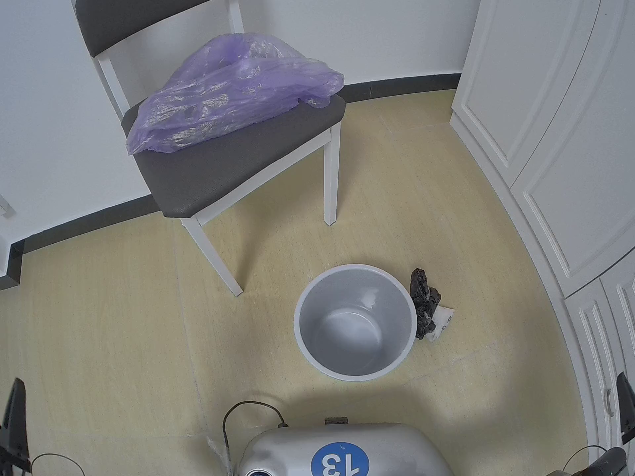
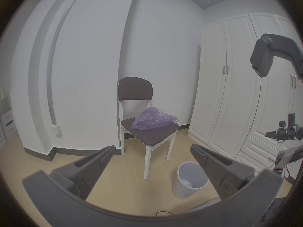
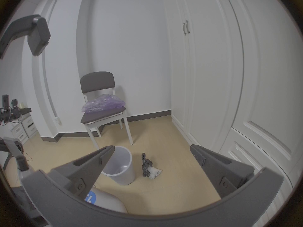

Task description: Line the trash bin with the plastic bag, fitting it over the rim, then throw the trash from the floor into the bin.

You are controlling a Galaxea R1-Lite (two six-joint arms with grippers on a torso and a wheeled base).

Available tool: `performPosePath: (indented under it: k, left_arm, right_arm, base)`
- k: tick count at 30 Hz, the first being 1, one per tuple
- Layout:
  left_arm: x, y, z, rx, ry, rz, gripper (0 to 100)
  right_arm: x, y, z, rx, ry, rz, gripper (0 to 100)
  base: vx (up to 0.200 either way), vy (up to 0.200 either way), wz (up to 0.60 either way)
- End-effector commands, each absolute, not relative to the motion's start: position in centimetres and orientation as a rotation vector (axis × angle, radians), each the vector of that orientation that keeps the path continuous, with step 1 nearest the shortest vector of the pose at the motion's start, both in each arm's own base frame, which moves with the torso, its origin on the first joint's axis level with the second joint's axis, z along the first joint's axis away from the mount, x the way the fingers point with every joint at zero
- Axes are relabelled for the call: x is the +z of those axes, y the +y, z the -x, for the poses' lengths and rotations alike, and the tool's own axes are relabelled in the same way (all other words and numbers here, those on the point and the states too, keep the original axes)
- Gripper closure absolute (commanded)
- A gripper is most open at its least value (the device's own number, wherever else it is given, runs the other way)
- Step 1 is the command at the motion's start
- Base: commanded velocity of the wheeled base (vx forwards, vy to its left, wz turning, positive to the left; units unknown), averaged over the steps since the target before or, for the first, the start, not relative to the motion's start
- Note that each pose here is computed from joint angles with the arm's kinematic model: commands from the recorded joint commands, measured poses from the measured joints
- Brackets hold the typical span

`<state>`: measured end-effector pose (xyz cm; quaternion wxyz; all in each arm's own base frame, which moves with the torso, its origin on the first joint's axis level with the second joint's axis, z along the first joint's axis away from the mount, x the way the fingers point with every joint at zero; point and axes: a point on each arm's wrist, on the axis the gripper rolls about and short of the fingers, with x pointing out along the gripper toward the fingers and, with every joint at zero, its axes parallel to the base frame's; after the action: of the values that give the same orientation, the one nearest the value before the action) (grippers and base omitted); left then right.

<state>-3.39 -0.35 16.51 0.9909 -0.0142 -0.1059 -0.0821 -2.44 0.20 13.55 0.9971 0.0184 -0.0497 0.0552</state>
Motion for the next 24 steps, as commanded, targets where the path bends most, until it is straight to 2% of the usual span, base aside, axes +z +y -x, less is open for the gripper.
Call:
performPosePath:
  k: [1,2,3,5,6,11,15,21,24]
  left_arm:
    - [22.0,-0.3,-2.9,-0.154,0.003,-0.056,0]
    - [22.0,-0.3,-2.9,-0.154,0.003,-0.056,0]
    - [23.9,-0.3,-6.9,-0.139,0.086,-0.108,0]
    - [25.2,-0.2,-10.0,-0.118,0.119,-0.142,0]
    - [25.4,-0.2,-10.1,-0.116,0.116,-0.144,0]
    - [26.2,0.5,-19.0,-0.084,0.202,-0.231,0]
    - [25.7,1.2,-25.5,-0.071,0.197,-0.304,0]
    - [25.1,1.6,-30.5,-0.062,0.209,-0.360,0]
    - [24.4,1.9,-34.9,-0.061,0.214,-0.369,0]
  right_arm:
    - [19.9,0.4,-3.2,0.155,0.051,-0.049,0]
    - [19.9,0.4,-3.2,0.155,0.051,-0.049,0]
    - [22.3,0.4,-6.6,0.154,0.059,-0.037,0]
    - [23.5,0.5,-9.0,0.160,0.053,-0.032,0]
    - [23.6,0.5,-9.2,0.162,0.053,-0.032,0]
    - [24.8,1.7,-13.9,0.214,0.058,-0.025,0]
    - [24.4,2.8,-14.7,0.249,0.058,-0.027,0]
    - [23.2,3.5,-14.3,0.241,0.087,-0.026,0]
    - [23.4,3.7,-14.2,0.253,0.073,-0.025,0]
  base:
    - [0.000,0.000,0.00]
    - [0.000,0.000,0.00]
    - [0.000,0.000,0.00]
    - [0.000,0.000,0.00]
    - [0.000,0.000,0.00]
    - [0.000,0.000,0.00]
    - [0.000,0.000,0.00]
    - [0.000,0.000,0.00]
    - [0.000,0.000,0.00]
